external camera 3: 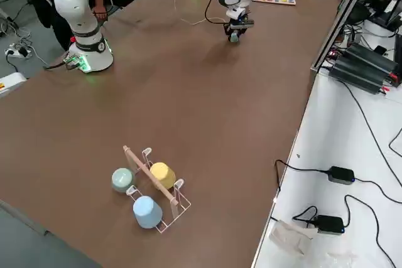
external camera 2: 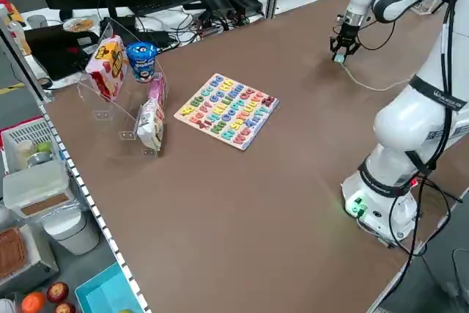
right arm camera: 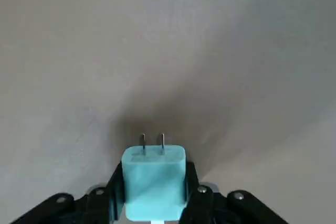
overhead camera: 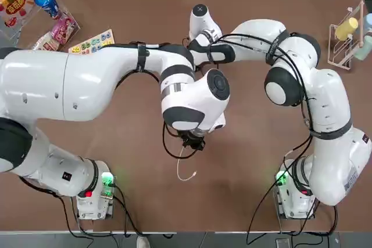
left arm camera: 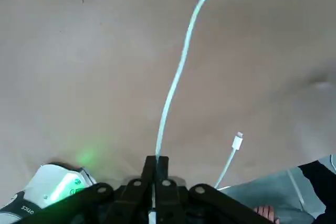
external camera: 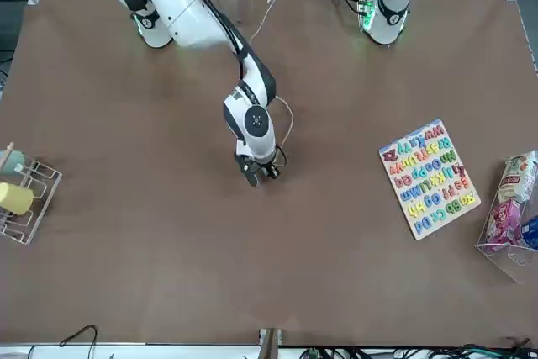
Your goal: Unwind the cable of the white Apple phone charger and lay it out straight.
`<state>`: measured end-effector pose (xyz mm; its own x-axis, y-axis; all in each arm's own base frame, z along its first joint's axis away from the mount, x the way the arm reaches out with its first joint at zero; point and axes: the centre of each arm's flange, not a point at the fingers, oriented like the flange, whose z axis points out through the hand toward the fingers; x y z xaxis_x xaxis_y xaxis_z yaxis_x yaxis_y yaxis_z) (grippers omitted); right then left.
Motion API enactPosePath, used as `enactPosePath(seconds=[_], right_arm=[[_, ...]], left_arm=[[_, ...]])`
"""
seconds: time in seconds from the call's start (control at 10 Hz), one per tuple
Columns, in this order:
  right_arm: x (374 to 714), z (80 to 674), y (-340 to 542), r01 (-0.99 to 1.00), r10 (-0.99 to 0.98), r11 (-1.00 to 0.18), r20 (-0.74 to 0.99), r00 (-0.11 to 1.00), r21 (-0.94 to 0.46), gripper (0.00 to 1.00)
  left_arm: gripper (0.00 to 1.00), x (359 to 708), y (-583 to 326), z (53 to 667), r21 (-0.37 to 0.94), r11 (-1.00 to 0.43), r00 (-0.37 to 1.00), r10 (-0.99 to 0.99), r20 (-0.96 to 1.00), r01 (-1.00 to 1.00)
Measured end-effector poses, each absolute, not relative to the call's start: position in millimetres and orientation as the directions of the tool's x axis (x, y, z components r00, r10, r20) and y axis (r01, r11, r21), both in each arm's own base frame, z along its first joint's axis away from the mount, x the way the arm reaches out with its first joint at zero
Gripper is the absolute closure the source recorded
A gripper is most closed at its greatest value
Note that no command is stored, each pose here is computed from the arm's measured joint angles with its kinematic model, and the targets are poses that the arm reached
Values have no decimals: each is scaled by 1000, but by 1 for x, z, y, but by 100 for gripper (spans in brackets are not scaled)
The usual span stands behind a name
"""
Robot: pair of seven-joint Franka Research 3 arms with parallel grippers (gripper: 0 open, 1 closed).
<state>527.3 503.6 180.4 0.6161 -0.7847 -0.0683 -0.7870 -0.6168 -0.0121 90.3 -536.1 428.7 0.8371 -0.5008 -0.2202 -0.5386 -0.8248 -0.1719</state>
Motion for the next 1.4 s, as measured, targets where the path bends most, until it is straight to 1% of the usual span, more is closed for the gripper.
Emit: enactPosePath(seconds=[0.2, 0.5, 0.6, 0.9, 1.0, 1.2, 1.4], right_arm=[[530, 181, 502, -772, -770, -635, -58, 635, -19, 52], [541, 183, 494, -625, -624, -780, -30, 781, -42, 52], [550, 187, 486, -573, -573, -817, -22, 819, -55, 52], [589, 209, 461, -478, -482, -872, 9, 876, -104, 52], [600, 217, 454, -446, -452, -887, 22, 892, -118, 52], [616, 231, 445, -361, -370, -922, 52, 927, -140, 52], [627, 237, 437, -288, -302, -945, 78, 950, -152, 52]], left_arm=[[97, 91, -536, 429, -172, -826, 838, -499, -220, -537], [97, 91, -536, 429, -172, -826, 838, -499, -220, -537], [97, 91, -536, 429, -172, -826, 838, -499, -220, -537], [97, 94, -536, 429, -172, -828, 841, -495, -220, -533], [97, 100, -535, 430, -171, -835, 846, -486, -218, -523], [97, 125, -531, 433, -159, -847, 855, -471, -218, -507], [97, 137, -529, 433, -156, -853, 859, -462, -221, -498]])
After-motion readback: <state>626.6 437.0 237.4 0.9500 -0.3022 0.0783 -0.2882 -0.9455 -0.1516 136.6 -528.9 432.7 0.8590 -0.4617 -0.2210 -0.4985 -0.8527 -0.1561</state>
